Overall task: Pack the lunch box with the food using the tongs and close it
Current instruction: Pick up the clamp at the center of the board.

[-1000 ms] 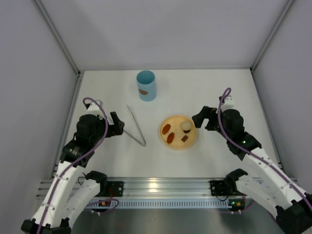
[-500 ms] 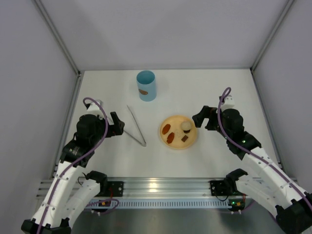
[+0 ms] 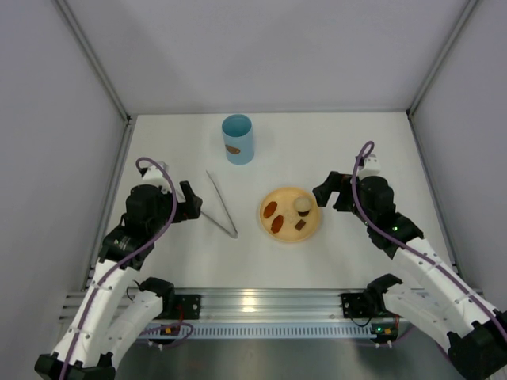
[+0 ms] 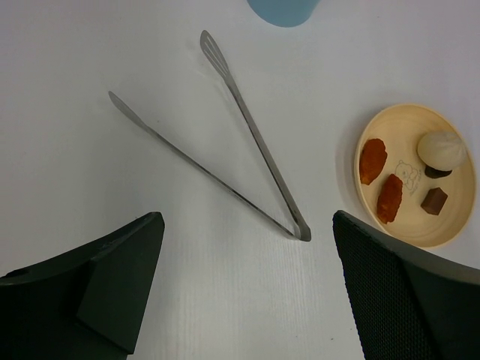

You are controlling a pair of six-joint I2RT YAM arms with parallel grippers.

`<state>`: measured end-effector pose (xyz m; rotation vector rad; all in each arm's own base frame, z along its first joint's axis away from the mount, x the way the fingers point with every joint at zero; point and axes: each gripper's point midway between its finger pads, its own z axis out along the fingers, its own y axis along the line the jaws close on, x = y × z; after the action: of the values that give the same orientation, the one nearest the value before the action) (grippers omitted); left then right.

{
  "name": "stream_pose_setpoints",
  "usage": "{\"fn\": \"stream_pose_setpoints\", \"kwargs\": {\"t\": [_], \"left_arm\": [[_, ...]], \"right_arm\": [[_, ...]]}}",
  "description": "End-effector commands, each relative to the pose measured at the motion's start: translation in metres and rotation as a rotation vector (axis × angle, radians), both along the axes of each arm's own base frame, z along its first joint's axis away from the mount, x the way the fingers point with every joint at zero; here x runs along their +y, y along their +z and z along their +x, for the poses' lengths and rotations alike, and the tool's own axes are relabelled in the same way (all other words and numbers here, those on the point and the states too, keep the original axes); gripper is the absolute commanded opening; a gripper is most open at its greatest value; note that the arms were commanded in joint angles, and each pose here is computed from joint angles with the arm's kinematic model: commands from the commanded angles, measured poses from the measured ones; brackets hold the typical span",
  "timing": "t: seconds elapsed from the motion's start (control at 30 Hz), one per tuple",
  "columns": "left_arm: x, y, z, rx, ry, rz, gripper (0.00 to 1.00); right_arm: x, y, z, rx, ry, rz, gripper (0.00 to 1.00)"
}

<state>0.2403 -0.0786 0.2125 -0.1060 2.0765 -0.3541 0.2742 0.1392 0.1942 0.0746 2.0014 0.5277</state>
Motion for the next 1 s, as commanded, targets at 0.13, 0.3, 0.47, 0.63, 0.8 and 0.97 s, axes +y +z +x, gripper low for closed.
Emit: {"fn": "stream_pose_setpoints", "kwargs": {"t": [0.13,0.3,0.47,0.63,0.8,0.97], "left_arm": [[0.008,-0.004,0.004,0.009,0.059,0.015,0.99],[0.024,-0.011,0.008,0.073,0.256,-0.053,0.99],[0.019,-0.033,0.025,0.100,0.407,-0.226,0.99],[-0.004,-0.058,0.038,0.144,0.441,-0.232,0.99],[-0.032,-0.077,0.051,0.156,0.477,-0.166,0.99],[-0.041,-0.099,0.057,0.174,0.537,-0.185,0.99]], "right_arm": [[0.004,0.015,0.001,-0.020,0.005,-0.005,0.99],[0.002,0.018,0.003,-0.026,-0.005,-0.012,1.00],[0.004,0.015,0.002,-0.017,0.002,0.002,0.99],[0.002,0.012,0.002,-0.006,-0.008,-0.014,0.99],[0.000,0.011,0.002,-0.006,-0.017,-0.021,0.99],[-0.001,0.014,-0.002,-0.013,-0.011,-0.016,0.99]]}}
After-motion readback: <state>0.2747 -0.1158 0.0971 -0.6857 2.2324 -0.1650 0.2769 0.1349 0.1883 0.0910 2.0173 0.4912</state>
